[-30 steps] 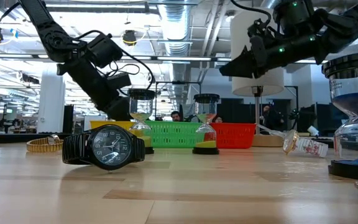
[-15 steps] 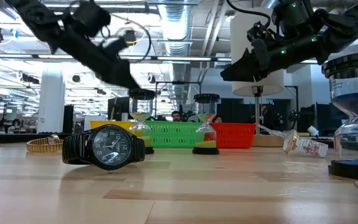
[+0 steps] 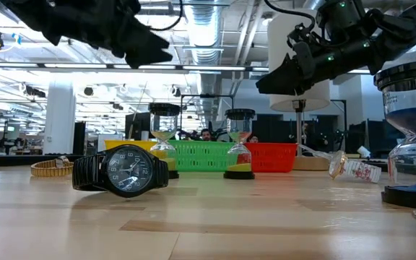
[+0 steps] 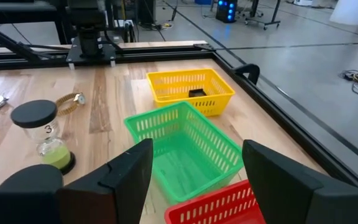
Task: Pick & Place Office items
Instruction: Put the left green hourglass into the green basket
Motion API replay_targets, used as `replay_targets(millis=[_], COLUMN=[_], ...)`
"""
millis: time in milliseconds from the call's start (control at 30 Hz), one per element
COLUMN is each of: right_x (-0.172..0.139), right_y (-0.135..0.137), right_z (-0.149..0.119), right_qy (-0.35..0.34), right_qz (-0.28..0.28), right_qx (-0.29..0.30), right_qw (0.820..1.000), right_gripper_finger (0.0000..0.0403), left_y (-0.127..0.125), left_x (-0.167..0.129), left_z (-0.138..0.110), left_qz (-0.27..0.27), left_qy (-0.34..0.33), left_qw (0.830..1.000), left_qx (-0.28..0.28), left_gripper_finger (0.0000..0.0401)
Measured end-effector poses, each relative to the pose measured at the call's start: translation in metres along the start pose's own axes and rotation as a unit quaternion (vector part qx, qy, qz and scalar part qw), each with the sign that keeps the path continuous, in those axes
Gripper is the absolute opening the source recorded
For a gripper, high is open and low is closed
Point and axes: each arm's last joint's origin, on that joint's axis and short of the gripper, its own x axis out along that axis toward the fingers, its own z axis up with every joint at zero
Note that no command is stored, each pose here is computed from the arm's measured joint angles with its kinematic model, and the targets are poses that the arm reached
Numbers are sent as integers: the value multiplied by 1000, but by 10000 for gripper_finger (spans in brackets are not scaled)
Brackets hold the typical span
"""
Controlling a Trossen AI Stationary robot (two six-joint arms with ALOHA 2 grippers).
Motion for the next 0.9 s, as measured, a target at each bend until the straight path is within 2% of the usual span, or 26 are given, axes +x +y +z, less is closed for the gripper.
replay_targets(millis=[200, 533, 900], right_x=[0, 0, 0], right_y=[0, 0, 0], right_z=[0, 0, 0], right_qy=[0, -1, -2], right_qz=[0, -1, -1], right_qx=[-1, -2, -8], right_qw=[1000, 1000, 1000], right_gripper_finger=[240, 240, 240], left_y=[-14, -41, -44], left_x=[2, 17, 40], left_z=[5, -5, -28], left_qz=[-29, -85, -76], left_qy=[-24, -11, 25], left_qw=[999, 996, 997], left_qx=[7, 18, 20], left_gripper_finger=[255, 255, 255])
